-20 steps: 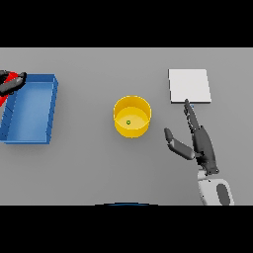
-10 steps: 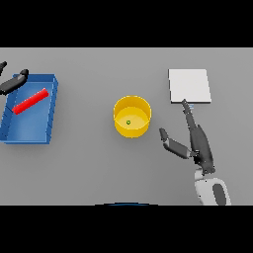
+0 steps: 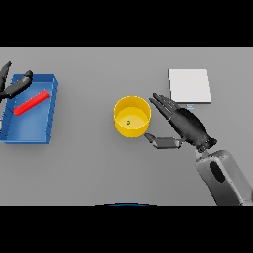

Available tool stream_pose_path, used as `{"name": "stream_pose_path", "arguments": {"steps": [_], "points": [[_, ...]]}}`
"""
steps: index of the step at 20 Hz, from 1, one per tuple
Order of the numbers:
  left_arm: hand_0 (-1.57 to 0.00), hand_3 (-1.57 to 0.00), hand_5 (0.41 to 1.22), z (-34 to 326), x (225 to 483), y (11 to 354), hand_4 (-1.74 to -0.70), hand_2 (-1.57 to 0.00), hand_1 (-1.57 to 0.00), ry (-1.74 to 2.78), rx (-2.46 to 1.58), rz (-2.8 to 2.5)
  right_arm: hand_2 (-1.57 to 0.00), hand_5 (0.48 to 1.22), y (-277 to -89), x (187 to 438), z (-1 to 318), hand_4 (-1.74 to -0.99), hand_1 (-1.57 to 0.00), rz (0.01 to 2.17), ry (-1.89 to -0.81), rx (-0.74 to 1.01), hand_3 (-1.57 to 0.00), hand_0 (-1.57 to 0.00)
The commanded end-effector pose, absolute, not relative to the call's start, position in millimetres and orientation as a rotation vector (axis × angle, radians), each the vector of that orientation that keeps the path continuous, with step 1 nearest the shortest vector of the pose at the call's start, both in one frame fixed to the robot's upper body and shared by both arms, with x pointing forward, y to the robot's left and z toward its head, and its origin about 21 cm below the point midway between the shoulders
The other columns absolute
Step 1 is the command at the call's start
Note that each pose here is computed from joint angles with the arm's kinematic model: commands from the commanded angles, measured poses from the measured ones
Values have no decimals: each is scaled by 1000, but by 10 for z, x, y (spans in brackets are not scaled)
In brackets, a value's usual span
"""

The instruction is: Pick up the red beaker and tilt it to pour out 1 green nut into yellow bowl. Pick up the yellow bowl and place it on the metallic measuring scale.

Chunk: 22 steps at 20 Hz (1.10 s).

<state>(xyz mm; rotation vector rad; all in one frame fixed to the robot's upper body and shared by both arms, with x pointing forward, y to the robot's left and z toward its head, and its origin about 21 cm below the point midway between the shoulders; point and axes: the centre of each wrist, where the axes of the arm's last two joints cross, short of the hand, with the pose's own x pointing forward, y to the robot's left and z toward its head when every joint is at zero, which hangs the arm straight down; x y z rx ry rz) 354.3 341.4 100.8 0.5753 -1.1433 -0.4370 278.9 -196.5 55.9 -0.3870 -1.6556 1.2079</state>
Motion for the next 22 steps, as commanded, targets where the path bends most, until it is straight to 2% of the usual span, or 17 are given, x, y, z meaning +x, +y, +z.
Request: {"name": "stream_pose_path", "arguments": {"steps": [1,6,10,14,22], "points": [[-5,-4,688,1025,3549,3427,-809,-4,-4,-1137,570,-434,1,630,-1926,2836,597,-1150,1,1297,-1649,-396,1,1],[-1,-1,689,1018,3540,3439,-808,-1,-1,-1146,565,-447,1,641,-1711,3033,673,-1164,1,1652,-1595,-412,1,1],[0,0,695,1039,3533,3478,-805,0,0,-1135,572,-448,1,639,-1602,3194,638,-1154,1,1824,-1531,-380,1,1],[1,1,693,996,3518,3464,-809,1,1,-1137,558,-443,1,652,-1397,3309,569,-1157,1,1951,-1448,-342,1,1],[1,1,703,1010,3545,3502,-800,1,1,-1139,567,-458,1,674,-1187,3514,492,-1181,1,2103,-1269,-322,0,1]]}}
